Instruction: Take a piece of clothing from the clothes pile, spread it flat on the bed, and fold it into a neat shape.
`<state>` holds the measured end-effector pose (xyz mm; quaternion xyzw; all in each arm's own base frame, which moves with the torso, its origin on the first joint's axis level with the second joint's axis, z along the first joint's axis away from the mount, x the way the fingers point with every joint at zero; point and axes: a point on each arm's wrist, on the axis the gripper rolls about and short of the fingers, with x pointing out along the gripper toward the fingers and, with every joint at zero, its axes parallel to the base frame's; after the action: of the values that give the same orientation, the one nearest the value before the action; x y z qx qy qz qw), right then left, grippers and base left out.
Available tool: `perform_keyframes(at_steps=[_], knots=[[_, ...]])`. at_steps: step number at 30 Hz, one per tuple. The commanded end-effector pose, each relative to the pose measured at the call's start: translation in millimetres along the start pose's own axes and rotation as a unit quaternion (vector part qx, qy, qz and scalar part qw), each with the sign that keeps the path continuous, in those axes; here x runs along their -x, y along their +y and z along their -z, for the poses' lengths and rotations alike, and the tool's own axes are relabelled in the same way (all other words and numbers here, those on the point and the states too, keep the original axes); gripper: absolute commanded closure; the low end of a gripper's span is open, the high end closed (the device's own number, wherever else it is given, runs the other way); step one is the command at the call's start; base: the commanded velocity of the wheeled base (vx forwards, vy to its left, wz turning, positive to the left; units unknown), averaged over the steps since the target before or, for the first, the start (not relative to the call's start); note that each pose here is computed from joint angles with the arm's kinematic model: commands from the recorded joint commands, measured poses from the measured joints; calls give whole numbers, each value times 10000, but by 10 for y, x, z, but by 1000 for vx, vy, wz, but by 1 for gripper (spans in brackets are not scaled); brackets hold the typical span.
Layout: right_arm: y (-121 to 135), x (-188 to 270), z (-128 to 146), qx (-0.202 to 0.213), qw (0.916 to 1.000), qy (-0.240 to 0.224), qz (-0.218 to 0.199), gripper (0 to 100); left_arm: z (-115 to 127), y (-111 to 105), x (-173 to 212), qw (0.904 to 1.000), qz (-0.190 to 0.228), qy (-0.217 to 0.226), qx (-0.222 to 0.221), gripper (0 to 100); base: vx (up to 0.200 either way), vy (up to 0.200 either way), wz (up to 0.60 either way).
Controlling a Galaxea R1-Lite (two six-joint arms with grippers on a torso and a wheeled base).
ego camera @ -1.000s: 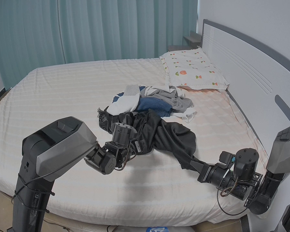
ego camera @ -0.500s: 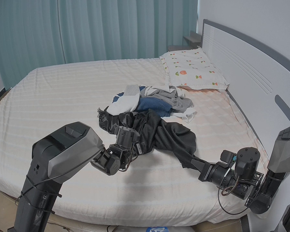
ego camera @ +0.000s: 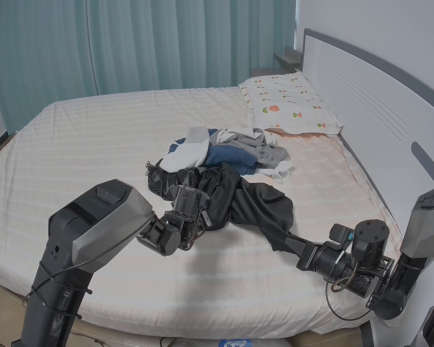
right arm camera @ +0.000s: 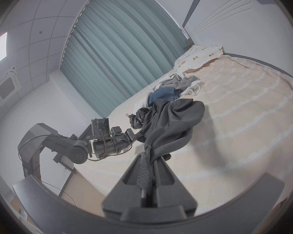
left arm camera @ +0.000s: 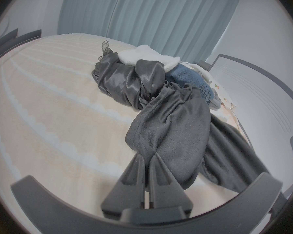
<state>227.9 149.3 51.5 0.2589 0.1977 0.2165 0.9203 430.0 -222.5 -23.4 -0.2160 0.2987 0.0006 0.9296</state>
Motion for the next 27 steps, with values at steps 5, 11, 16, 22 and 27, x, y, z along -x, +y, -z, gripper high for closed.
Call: perform_keyframes(at_steps=[5, 11, 16, 22, 27], knots=[[120, -128, -191, -23, 9983, -464, -353, 100, -487, -70, 822, 9976, 419, -250, 495, 100, 0, 0, 0], [336, -283, -561, 159, 9890, -1102, -970, 100, -789, -127, 1548, 9894, 1091, -591, 754, 100, 0, 0, 0], [565, -278, -880, 251, 9767, -1521, -1493, 100, -985, -113, 2051, 9783, 1538, -945, 1017, 100, 0, 0, 0], [594, -66, -1139, 319, 9661, -1844, -1779, 100, -1032, 83, 2641, 9635, 2223, -975, 1130, 100, 0, 0, 0], [248, -151, -660, 243, 9883, -899, -1210, 100, -779, 290, 2691, 9709, 2097, -474, 1054, 100, 0, 0, 0]])
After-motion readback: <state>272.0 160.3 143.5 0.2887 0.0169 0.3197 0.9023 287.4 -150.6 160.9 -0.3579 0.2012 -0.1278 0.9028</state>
